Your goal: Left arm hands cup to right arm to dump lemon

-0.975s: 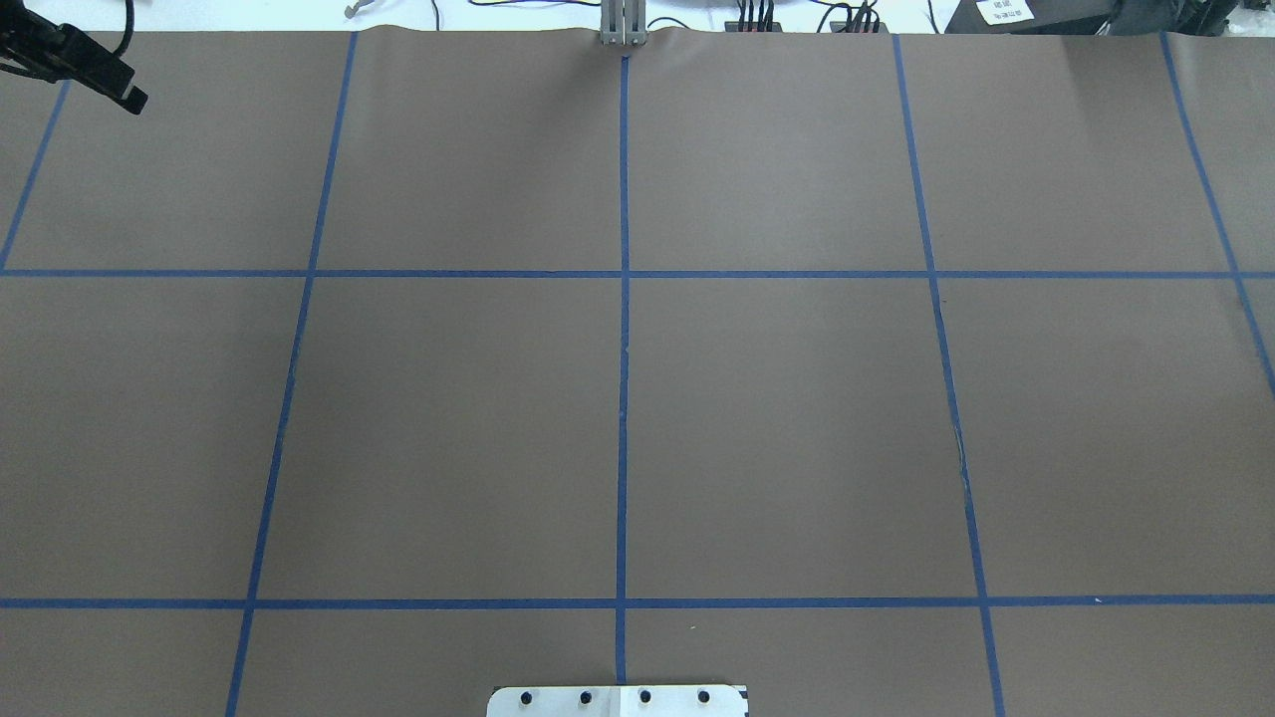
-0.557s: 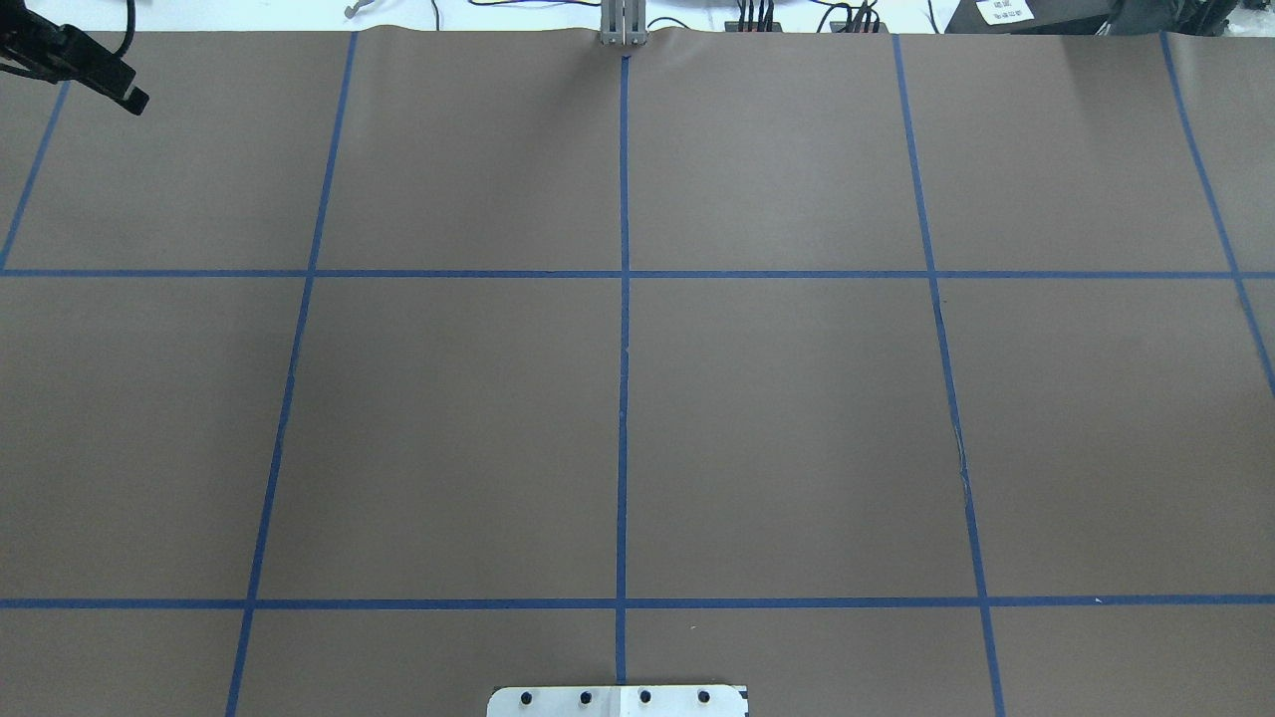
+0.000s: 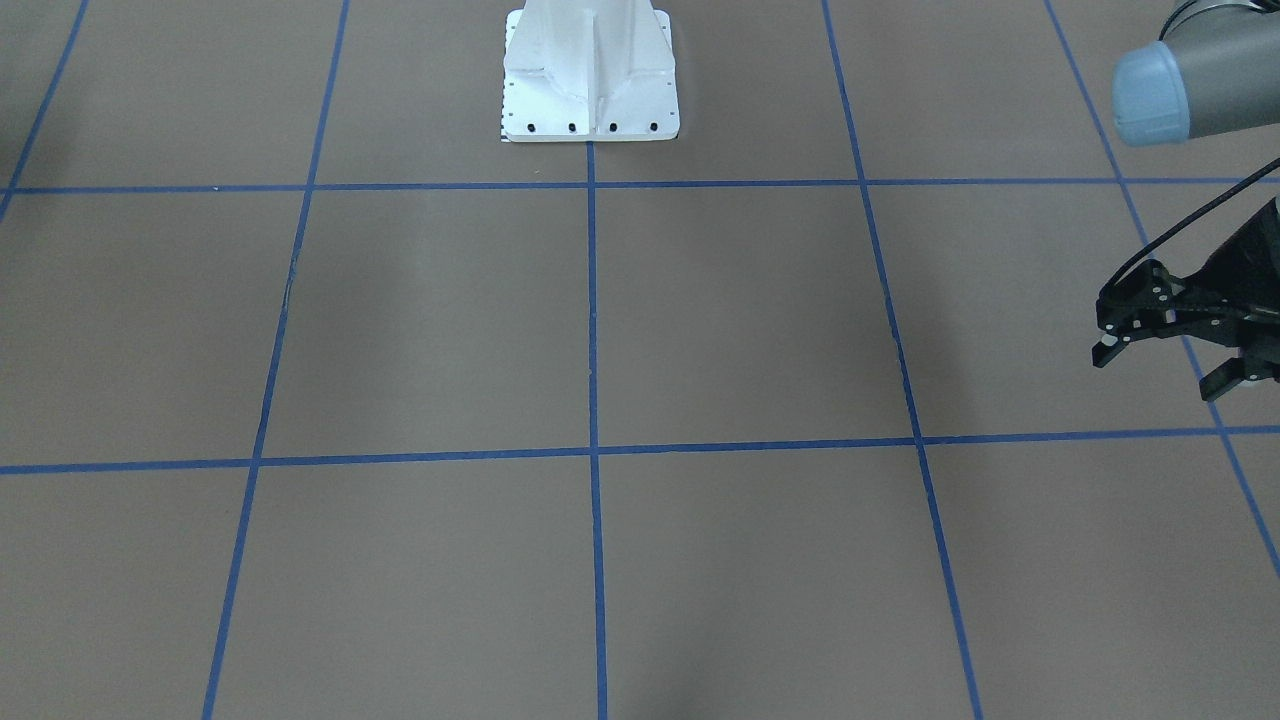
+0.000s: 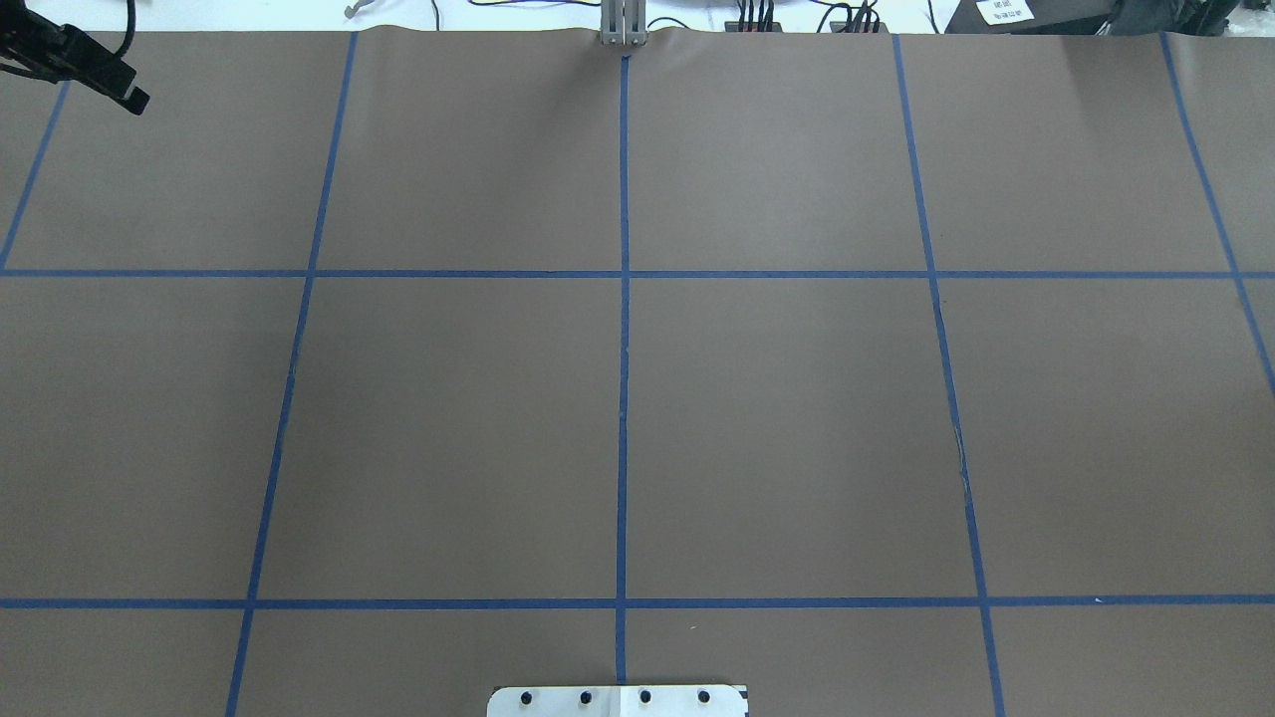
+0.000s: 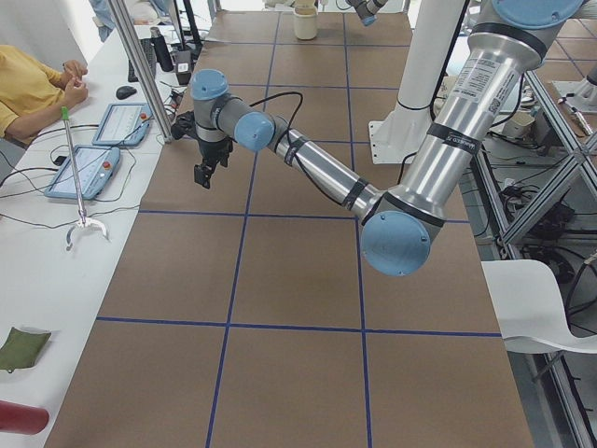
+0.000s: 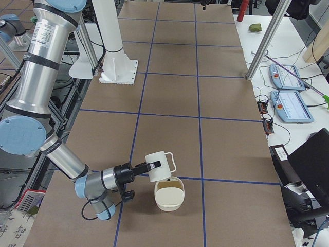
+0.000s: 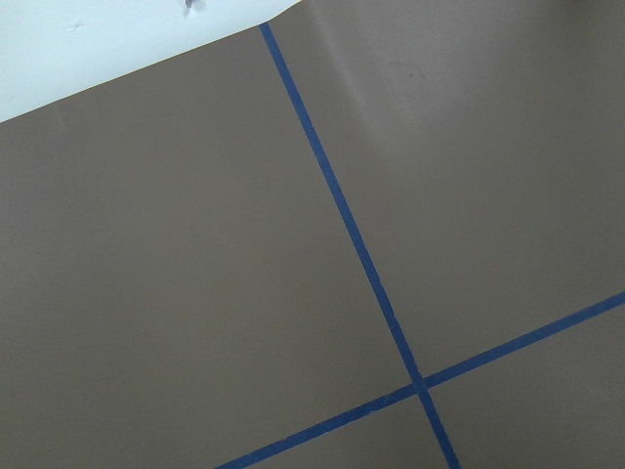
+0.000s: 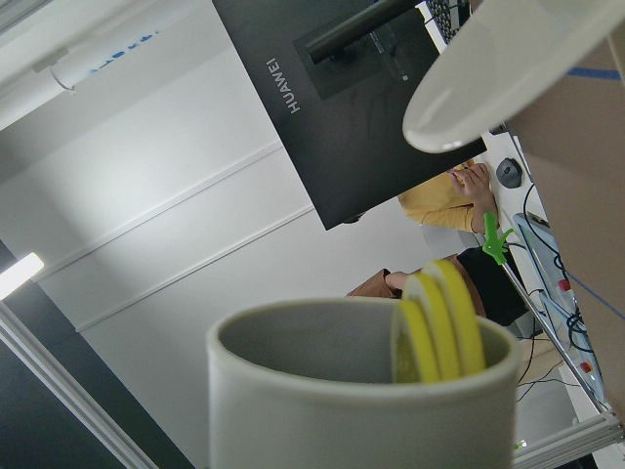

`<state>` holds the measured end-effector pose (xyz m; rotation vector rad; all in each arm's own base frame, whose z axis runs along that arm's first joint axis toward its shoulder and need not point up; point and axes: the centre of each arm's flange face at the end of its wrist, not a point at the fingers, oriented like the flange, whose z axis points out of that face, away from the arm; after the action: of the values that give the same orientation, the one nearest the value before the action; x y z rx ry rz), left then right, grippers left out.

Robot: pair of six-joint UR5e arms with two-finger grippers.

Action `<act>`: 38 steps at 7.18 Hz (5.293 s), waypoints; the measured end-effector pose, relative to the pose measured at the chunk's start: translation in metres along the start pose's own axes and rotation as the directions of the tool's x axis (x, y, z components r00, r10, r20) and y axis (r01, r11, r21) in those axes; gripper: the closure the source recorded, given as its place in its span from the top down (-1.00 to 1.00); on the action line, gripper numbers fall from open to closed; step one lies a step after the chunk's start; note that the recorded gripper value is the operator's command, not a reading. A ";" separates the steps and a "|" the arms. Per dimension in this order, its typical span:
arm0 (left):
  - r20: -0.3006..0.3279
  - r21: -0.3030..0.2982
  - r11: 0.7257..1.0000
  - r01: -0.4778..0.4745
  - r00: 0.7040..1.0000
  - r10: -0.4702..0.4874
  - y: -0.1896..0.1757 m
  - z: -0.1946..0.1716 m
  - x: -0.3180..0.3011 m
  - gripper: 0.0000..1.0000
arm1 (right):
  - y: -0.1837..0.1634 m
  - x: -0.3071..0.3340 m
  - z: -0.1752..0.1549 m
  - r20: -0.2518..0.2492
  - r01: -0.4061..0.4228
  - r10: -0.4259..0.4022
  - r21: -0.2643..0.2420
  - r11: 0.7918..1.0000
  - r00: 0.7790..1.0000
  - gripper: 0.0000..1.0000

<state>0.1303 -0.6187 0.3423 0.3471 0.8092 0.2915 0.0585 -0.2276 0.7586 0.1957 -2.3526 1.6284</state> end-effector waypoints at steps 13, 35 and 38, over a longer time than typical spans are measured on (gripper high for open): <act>0.000 -0.001 1.000 -0.001 1.000 0.001 0.002 0.001 -0.002 1.00 | 0.000 0.001 0.009 0.031 -0.332 0.333 -0.019 0.943 0.942 -1.00; -0.005 -0.014 1.000 0.008 1.000 -0.008 0.006 0.009 -0.007 1.00 | 0.084 -0.021 0.157 0.143 0.706 -0.883 -0.549 -0.447 -0.448 -1.00; -0.017 -0.018 1.000 0.018 1.000 -0.018 0.005 0.009 -0.005 1.00 | 0.101 -0.017 0.279 0.175 0.645 -0.845 -0.575 -0.504 -0.505 -1.00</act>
<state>0.1328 -0.6175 0.3536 0.3212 0.8260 0.2849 0.0079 -0.4523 0.5707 1.2208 -0.8801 -0.0672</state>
